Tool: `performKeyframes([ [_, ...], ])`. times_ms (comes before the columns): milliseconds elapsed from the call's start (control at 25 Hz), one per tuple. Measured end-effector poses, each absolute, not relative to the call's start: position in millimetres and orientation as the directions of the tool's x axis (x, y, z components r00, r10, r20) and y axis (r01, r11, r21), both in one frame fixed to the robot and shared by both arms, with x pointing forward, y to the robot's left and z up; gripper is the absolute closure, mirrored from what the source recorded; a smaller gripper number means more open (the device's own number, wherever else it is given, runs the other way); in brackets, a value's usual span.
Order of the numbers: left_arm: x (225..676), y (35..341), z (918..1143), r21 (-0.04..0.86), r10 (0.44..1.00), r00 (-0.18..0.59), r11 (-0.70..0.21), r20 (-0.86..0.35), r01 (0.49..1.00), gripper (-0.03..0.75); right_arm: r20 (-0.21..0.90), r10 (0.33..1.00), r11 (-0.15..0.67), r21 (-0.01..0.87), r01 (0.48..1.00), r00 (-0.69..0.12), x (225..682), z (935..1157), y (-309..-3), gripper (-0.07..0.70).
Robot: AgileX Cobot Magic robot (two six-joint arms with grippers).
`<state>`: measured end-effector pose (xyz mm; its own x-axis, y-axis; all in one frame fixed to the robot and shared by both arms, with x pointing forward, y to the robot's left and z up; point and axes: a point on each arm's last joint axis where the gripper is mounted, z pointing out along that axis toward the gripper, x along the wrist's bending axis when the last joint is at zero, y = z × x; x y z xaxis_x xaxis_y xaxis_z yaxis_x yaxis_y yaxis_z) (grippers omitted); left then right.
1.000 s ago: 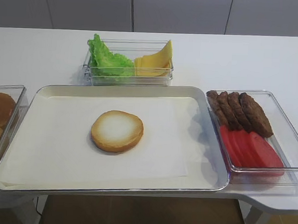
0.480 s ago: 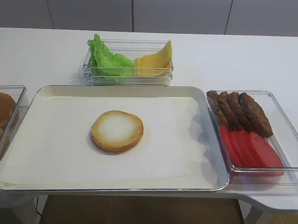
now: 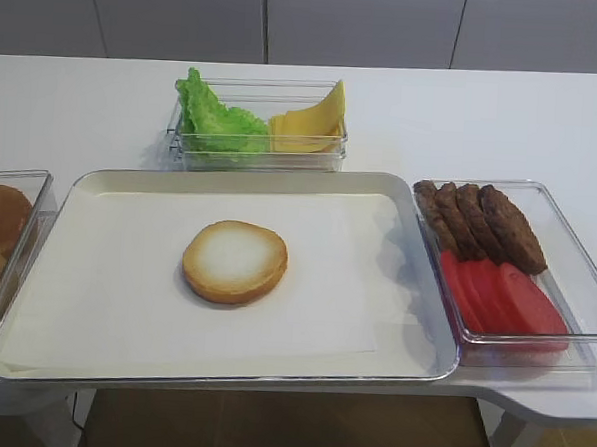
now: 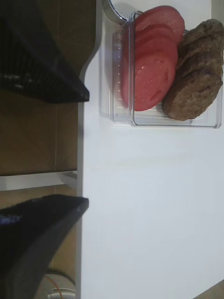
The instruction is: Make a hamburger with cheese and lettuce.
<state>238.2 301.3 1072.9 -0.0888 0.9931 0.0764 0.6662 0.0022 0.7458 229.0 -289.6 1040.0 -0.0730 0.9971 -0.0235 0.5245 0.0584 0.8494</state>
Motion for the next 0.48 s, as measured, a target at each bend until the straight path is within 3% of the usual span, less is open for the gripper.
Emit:
performKeyframes([
  [280, 210.8, 295.8, 1070.0, 0.836, 0.993, -0.091, -0.015, 0.077, 0.548, 0.44, -0.024, 0.997, 0.058, 0.849, 0.524, -0.073, 229.0, 1040.0, -289.6, 0.163],
  [480, 205.8, 293.8, 1068.6, 0.851, 0.994, -0.084, -0.015, 0.069, 0.526, 0.44, -0.024, 0.997, 0.058, 0.849, 0.524, -0.073, 229.0, 1040.0, -289.6, 0.163],
])
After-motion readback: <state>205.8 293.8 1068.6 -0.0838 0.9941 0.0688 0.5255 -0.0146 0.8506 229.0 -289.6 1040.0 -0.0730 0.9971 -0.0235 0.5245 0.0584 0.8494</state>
